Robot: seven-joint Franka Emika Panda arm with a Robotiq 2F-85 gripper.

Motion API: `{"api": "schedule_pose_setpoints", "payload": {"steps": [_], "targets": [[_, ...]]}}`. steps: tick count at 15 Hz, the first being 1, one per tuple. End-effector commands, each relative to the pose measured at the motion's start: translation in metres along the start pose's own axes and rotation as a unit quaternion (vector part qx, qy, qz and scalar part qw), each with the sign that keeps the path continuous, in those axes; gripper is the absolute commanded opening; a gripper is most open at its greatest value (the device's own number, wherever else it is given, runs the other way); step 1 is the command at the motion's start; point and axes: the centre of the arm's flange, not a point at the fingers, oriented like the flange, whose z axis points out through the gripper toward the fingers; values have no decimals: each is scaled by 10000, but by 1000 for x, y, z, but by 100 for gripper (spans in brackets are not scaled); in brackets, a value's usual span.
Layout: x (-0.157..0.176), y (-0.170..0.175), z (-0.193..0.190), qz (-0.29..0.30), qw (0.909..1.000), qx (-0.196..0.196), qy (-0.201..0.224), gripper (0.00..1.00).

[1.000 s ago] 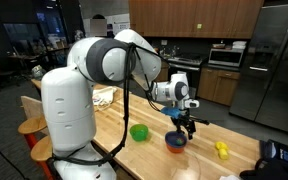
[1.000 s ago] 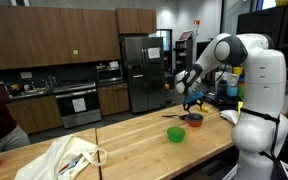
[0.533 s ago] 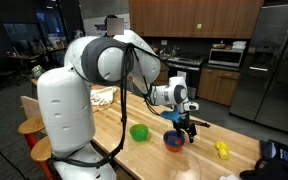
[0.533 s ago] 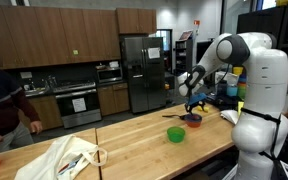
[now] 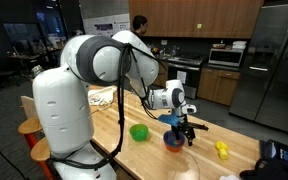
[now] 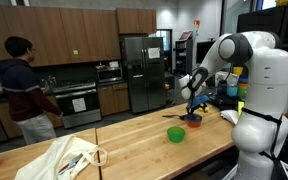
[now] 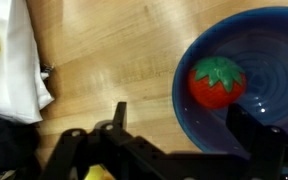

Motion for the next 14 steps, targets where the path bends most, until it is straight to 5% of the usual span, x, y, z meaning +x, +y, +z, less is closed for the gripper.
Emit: {"api": "schedule_pose_setpoints", "payload": {"steps": [1,14], "targets": [[-15,7,-1,-61,9999,-14,157,100],[-6,-2,5,-87,10000,-30,14,100]]}}
